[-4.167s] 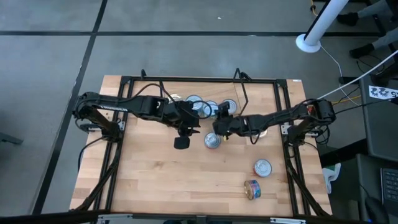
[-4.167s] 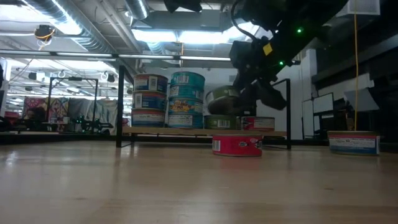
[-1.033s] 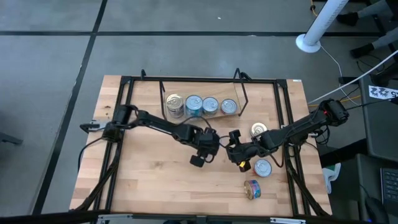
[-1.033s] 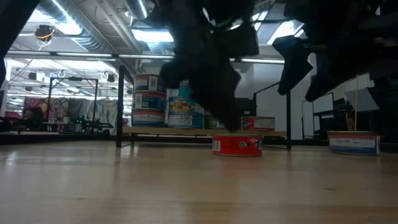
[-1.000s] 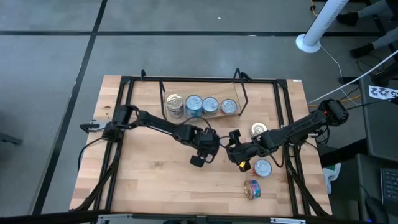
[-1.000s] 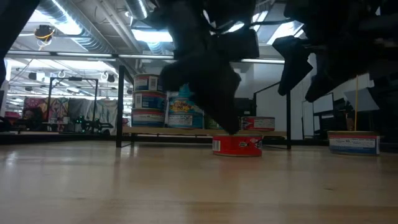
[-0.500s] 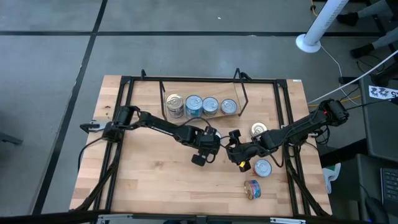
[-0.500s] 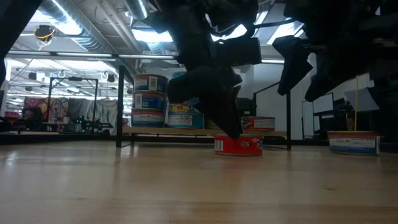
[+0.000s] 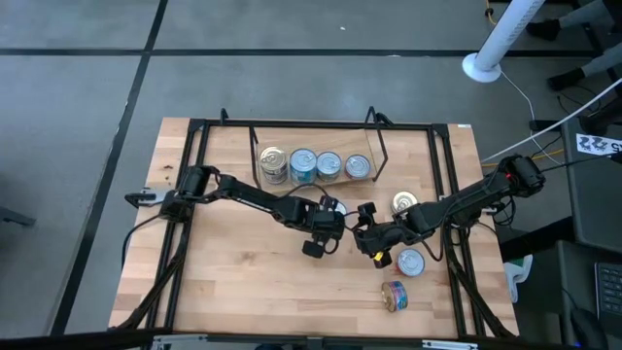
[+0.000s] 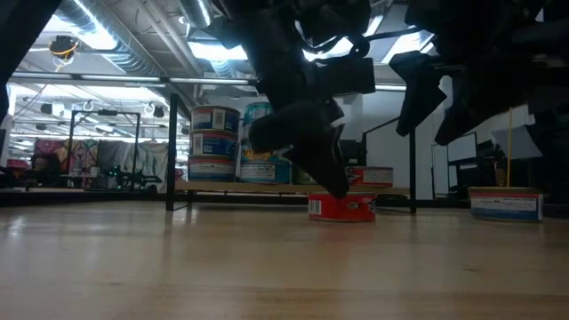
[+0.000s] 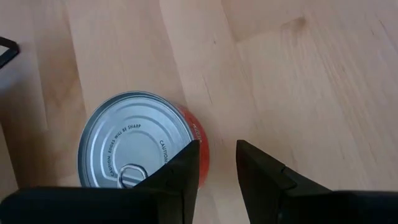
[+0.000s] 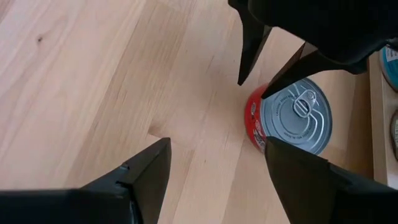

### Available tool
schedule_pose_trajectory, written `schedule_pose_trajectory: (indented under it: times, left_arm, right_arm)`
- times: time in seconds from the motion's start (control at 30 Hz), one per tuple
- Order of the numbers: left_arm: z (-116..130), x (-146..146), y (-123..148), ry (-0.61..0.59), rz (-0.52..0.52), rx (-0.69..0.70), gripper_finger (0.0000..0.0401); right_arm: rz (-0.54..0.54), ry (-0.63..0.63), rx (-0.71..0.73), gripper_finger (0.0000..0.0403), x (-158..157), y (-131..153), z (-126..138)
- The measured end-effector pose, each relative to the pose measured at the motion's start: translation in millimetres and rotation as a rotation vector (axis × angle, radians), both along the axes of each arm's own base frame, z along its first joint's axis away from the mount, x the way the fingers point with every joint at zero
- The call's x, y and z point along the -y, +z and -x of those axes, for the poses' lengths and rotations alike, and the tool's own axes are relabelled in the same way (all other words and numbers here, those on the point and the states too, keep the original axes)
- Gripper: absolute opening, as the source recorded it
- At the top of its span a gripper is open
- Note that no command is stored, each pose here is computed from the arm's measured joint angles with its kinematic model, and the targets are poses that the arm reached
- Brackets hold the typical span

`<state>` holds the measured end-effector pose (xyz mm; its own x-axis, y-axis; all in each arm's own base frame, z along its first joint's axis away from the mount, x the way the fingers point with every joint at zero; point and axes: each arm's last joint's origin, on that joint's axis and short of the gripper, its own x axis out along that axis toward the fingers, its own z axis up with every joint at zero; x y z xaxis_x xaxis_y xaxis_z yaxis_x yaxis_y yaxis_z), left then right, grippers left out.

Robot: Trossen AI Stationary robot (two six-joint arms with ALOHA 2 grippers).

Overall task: Stack canned seafood by type on shelf
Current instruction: Stack the top red tuna can on top of the other red tuna can on the shelf

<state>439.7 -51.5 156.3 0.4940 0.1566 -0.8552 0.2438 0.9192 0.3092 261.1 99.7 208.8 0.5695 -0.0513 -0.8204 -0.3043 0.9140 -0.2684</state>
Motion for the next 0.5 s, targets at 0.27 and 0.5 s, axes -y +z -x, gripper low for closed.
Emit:
schedule_pose_trajectory:
  times: [0.27,0.5]
  left_arm:
    - [-1.4,-1.2,2.8,0.036,-0.026,0.031,0.0100]
    - [-1.5,-2.1,3.3,0.039,-0.028,0.033,0.0100]
  right_arm:
    - [0.000,0.000,0.001,0.0257,0.0,0.1,-0.1]
    - [0.000,0.000,0.001,0.0257,0.0,0.0,-0.1]
